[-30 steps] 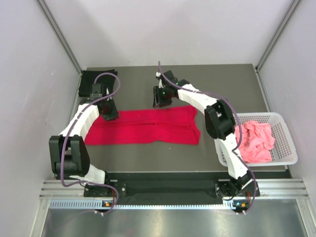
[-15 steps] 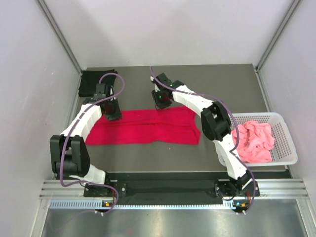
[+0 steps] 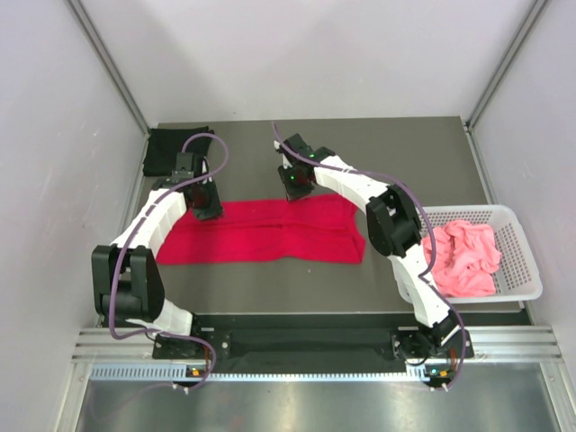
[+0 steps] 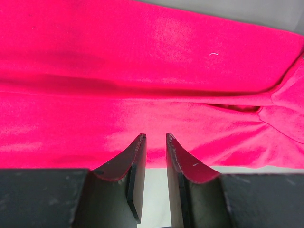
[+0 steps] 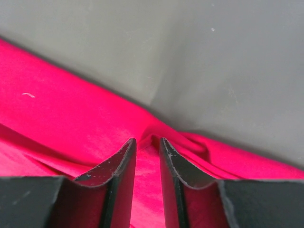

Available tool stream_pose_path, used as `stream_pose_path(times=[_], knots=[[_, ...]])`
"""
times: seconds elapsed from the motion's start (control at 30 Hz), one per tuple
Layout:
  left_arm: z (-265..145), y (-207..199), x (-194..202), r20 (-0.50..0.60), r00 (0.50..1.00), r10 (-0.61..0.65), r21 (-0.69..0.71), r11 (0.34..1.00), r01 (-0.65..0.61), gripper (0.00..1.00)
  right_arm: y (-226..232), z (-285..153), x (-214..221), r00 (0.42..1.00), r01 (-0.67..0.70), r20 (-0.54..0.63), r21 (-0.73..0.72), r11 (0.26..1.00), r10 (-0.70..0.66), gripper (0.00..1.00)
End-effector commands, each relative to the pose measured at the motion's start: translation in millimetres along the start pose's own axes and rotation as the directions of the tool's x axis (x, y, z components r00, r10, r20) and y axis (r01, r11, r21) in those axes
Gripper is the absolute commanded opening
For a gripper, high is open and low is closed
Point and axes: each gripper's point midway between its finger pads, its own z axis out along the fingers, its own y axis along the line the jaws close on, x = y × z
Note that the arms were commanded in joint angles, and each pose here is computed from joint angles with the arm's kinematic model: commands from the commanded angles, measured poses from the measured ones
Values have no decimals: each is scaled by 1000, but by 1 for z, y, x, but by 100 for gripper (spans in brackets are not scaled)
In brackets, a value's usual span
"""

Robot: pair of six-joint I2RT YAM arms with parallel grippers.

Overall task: Fold and stack the t-shirts
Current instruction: Fold the tshirt

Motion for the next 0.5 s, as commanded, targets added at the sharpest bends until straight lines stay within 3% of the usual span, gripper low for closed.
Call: stream_pose_path(times=[0.0,0.2,0.47], knots=[[-3,-6,-9,21,1000,23,16,1000,-23,28,0,-6,5,999,44,-6,45,998,-44,28],[-2,-8,-8,19,1000,25,22,999,-26,28,-3,-3,12,997,70,-21,68,995,-69,27],[-2,-8,-7,20,999,29,19,999,-30,28,5,-17,-3,997,73,34,54,996,-75,11]])
